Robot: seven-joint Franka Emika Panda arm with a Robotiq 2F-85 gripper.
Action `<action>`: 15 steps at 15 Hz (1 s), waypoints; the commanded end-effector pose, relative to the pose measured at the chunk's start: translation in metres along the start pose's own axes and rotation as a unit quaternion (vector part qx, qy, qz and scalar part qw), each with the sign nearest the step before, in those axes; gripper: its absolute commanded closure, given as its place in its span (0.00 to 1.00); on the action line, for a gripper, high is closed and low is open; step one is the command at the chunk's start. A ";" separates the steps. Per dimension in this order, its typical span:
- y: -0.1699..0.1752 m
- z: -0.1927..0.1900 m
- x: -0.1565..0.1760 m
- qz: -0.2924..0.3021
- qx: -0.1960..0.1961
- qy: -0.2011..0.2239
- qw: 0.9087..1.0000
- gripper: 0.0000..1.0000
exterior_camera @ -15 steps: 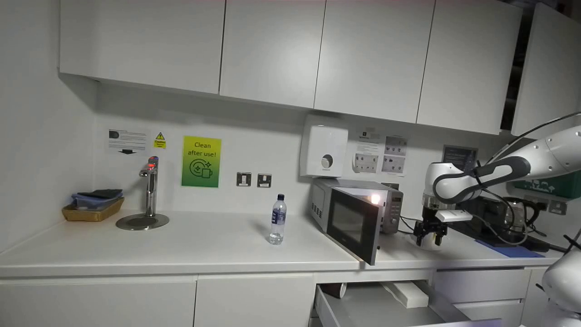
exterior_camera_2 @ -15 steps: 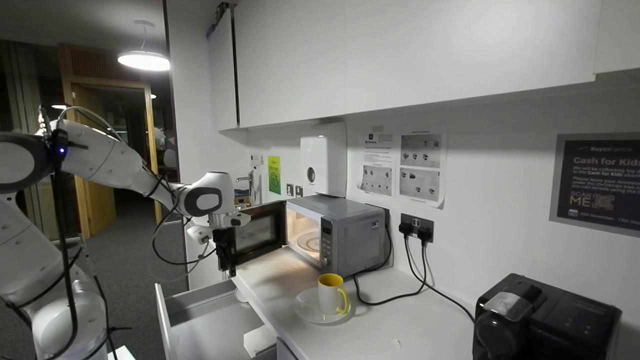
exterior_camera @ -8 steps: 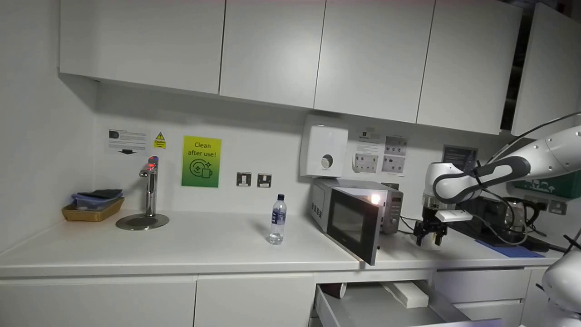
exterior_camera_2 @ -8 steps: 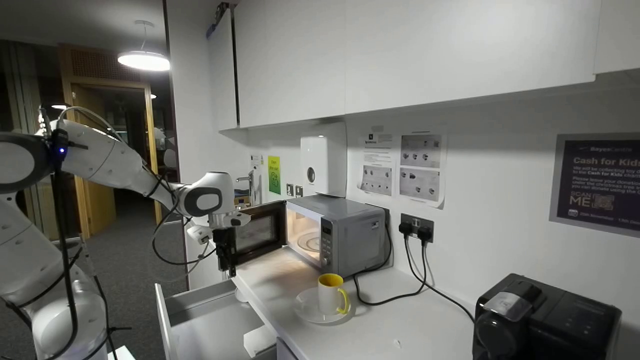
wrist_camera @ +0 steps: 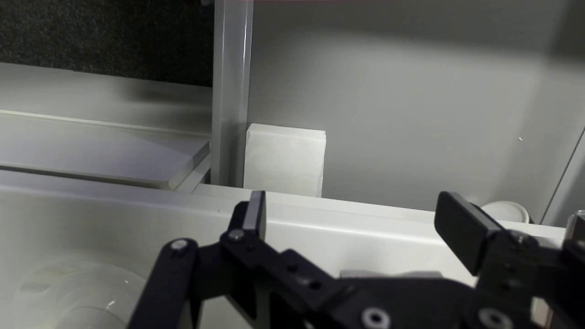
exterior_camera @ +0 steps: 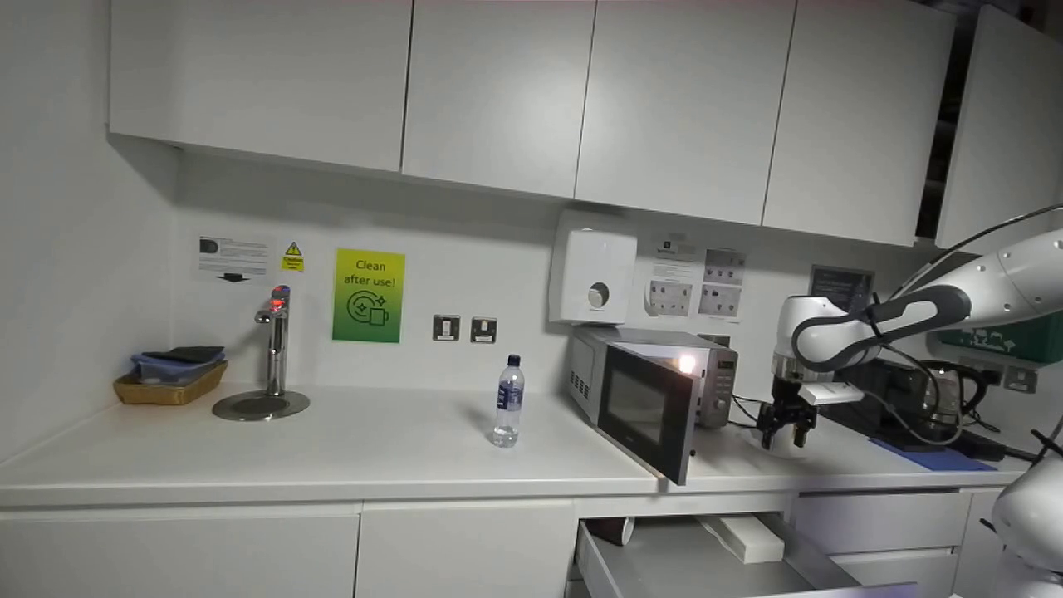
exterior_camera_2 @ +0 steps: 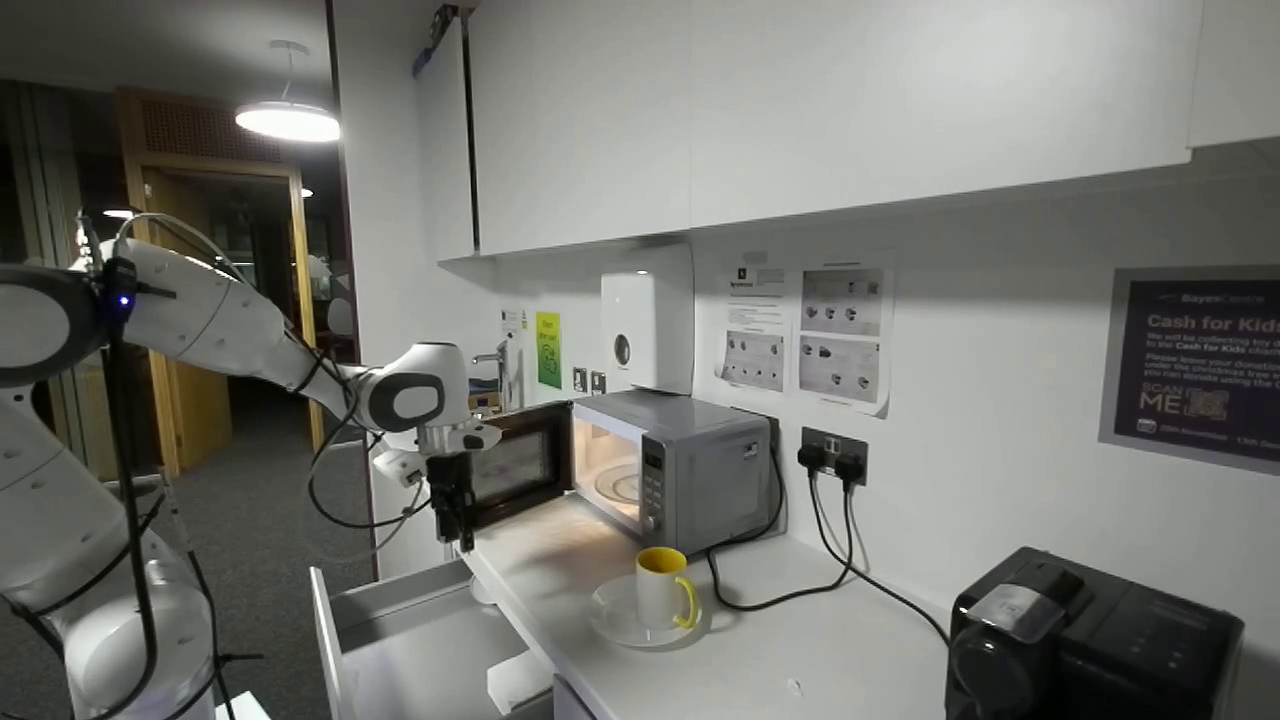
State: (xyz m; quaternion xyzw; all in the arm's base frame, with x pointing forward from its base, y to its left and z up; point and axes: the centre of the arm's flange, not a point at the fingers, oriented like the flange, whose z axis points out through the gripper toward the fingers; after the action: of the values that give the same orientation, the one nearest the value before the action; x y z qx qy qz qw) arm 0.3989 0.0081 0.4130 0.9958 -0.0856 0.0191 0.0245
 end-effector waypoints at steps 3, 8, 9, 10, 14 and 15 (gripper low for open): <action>0.057 -0.032 0.039 -0.077 0.004 0.022 0.997 0.00; 0.130 -0.065 0.067 -0.104 0.018 0.038 0.994 0.00; 0.141 -0.070 0.072 -0.113 0.013 0.037 0.993 0.00; 0.149 -0.074 0.075 -0.121 0.013 0.029 0.992 0.00; 0.167 -0.084 0.084 -0.160 0.013 -0.020 0.987 0.00; 0.168 -0.085 0.085 -0.165 0.013 -0.025 0.986 0.00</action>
State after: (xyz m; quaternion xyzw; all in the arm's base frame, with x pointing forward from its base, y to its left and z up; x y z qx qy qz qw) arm 0.4348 -0.1525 0.4958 0.9984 0.0523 0.0192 0.0048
